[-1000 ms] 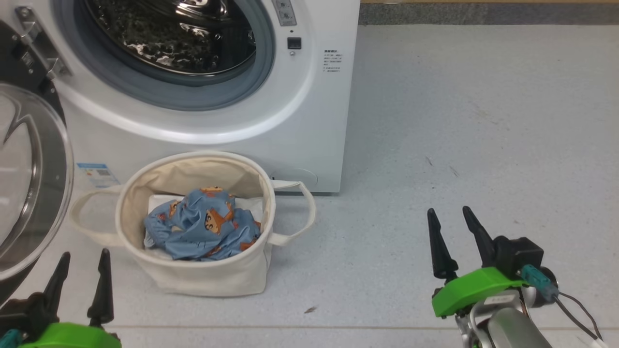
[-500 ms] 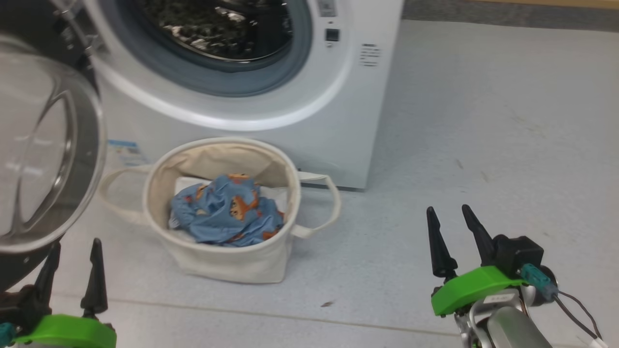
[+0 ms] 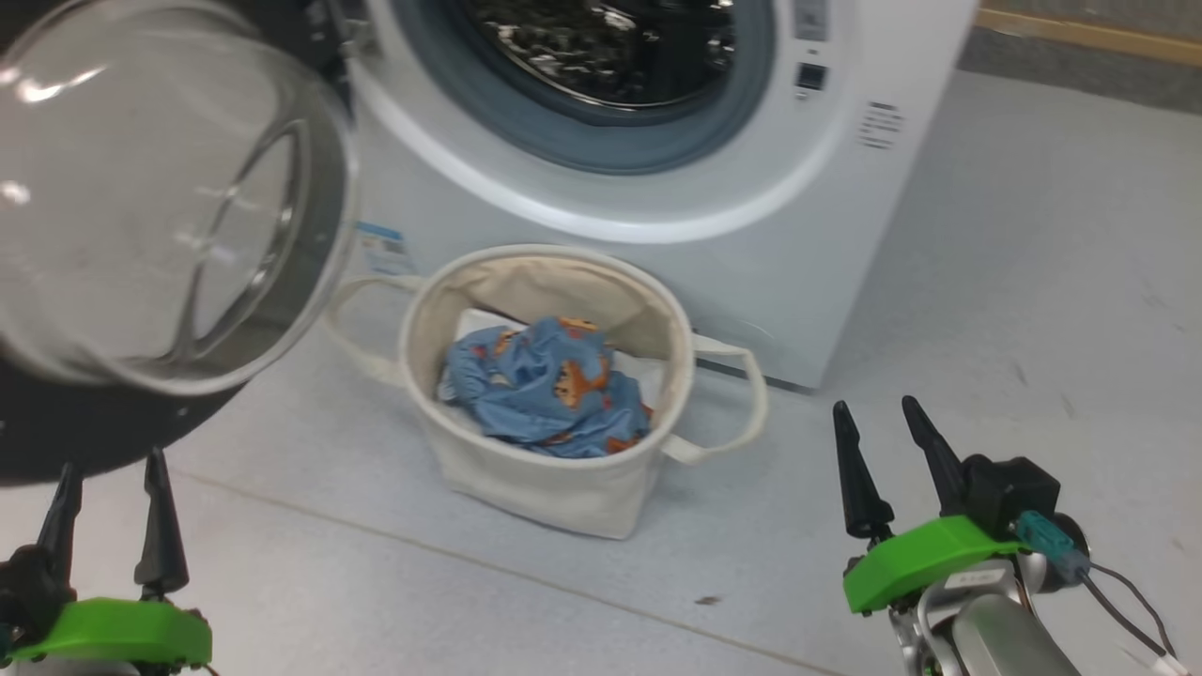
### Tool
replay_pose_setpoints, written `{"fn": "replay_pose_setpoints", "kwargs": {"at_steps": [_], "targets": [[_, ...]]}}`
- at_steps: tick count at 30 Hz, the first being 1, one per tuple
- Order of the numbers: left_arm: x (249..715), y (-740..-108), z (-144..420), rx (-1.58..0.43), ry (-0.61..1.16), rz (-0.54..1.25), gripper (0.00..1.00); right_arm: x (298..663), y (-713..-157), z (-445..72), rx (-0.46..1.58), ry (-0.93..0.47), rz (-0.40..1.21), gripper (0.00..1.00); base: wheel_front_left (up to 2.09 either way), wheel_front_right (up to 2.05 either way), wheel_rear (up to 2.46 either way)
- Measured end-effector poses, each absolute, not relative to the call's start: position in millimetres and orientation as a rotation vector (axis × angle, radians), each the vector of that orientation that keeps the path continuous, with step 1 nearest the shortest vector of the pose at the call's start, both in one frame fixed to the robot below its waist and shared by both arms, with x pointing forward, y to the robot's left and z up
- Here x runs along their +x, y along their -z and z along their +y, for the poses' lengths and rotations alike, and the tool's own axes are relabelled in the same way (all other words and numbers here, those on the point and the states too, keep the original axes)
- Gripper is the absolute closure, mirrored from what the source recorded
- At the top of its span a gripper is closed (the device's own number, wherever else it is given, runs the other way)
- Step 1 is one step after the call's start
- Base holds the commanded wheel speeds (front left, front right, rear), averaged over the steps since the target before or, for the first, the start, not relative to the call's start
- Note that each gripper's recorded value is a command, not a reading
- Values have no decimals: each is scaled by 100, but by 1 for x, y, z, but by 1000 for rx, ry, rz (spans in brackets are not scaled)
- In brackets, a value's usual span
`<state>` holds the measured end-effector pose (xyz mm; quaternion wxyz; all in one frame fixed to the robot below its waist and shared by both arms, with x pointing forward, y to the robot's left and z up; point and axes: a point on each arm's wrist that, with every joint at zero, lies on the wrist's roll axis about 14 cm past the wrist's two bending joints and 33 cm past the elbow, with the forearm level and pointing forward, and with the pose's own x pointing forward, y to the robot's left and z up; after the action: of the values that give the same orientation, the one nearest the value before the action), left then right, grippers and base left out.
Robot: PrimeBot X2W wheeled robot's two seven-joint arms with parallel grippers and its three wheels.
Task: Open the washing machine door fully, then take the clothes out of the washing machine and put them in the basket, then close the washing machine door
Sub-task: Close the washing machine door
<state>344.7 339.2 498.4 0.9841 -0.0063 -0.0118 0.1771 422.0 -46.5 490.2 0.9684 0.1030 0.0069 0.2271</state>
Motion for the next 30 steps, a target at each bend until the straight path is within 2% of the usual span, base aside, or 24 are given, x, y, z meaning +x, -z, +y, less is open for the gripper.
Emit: {"fn": "replay_pose_setpoints", "kwargs": {"at_steps": [18,30], "targets": [[252,-508,395,-30,-596,-61,0,414,-506,45,197,-714,-4,0,0,0,0],[234,-509,403,-44,-640,-74,0,408,-508,62,193,-767,-3,0,0,0,0]]}}
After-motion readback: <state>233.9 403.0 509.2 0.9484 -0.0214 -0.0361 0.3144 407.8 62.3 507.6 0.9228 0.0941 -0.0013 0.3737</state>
